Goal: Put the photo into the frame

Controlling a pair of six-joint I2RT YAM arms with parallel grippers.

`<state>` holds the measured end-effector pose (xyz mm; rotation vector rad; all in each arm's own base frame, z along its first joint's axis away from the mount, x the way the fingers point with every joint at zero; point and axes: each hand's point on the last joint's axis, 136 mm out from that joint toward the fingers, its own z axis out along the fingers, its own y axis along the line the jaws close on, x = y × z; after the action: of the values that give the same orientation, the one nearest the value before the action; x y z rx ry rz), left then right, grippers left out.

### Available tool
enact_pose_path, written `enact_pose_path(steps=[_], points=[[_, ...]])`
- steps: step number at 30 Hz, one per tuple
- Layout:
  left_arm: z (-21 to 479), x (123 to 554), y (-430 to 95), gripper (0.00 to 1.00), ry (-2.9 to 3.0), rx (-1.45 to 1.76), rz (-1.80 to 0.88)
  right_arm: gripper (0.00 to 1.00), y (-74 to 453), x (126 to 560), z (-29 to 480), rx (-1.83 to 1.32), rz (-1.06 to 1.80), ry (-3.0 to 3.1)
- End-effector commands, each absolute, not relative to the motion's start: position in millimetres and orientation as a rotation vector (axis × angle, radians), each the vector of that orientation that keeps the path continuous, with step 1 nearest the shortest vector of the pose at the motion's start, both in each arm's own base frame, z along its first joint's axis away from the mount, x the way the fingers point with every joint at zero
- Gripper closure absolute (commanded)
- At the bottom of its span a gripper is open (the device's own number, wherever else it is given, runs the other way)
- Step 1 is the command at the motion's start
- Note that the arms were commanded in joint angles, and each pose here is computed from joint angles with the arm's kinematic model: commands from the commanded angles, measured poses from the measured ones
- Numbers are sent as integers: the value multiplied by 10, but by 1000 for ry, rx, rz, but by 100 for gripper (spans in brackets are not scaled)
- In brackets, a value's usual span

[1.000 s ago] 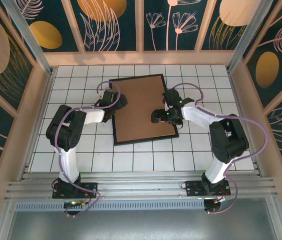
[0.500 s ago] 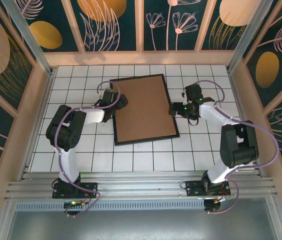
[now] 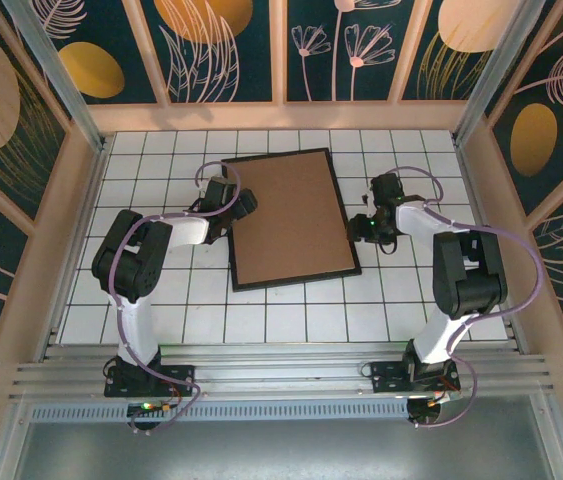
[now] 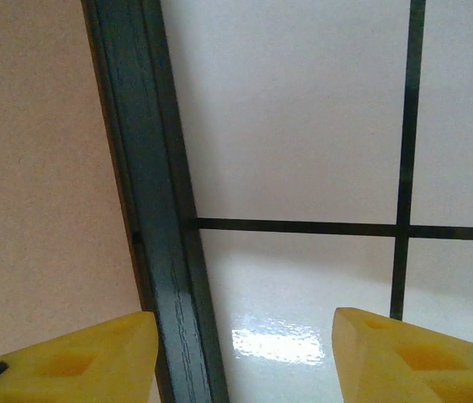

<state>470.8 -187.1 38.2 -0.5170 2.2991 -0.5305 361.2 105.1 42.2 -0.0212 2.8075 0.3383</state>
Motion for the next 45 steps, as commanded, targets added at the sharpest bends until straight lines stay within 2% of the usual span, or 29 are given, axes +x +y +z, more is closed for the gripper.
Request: enact_pose_path(steps=[1, 13, 27, 45], points=[[358, 4645, -2105, 10, 2346, -467, -614, 43, 1112, 3462, 296, -85, 361, 2872], [354, 4642, -2101, 10, 2347, -469, -612, 43, 1052, 3393, 220, -93, 308, 2901], [350, 4647, -2107, 10, 2345, -465, -616, 50, 972, 3335, 197, -112, 280, 2933], [308, 4666, -2153, 10, 2358, -454, -643, 45, 1544, 3011, 90, -242, 619, 2951]])
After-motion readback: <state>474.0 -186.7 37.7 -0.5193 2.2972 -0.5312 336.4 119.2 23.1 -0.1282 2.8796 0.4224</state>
